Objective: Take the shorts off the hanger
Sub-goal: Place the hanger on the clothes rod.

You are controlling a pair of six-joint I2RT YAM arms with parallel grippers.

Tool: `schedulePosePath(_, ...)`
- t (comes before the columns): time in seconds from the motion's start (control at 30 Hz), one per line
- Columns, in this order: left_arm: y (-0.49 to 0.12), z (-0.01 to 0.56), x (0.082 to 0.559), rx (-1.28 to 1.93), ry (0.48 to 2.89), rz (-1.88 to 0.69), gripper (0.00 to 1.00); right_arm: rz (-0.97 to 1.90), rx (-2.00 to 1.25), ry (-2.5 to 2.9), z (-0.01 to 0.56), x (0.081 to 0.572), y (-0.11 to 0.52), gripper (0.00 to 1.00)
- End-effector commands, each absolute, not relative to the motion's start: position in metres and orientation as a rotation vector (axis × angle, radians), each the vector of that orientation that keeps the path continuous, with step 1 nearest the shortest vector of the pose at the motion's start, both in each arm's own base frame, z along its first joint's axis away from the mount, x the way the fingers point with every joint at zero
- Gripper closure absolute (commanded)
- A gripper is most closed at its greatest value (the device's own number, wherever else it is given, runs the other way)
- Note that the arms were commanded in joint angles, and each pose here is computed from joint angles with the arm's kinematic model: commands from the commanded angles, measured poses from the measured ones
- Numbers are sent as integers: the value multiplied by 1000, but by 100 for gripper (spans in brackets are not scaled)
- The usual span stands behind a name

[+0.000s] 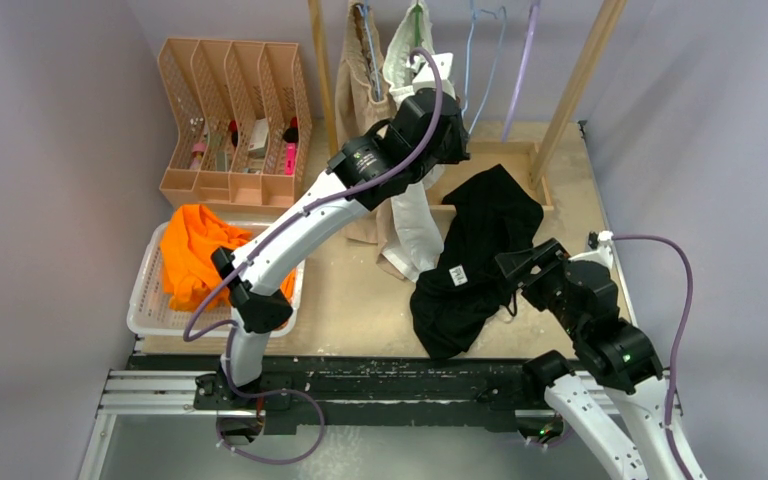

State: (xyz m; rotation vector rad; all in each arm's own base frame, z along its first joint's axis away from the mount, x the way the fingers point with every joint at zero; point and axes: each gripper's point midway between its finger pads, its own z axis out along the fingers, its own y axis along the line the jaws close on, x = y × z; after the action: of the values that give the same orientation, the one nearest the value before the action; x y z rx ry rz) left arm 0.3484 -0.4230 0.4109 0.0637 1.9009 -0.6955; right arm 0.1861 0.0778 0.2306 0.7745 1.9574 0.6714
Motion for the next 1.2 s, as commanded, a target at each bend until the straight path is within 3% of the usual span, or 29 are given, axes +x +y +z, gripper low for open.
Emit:
schedulePosePath(0.0,-437,435,339,86,1852,-835,100,676,765,1930,237,189,77,30)
schedulePosePath(0.7,-435,461,333,108,1791,-886,100,709,756,1936,241,196,85,30)
schedulePosePath(1.17,-442,424,343,83,1868,-826,100,711,792,1901,244,184,76,30)
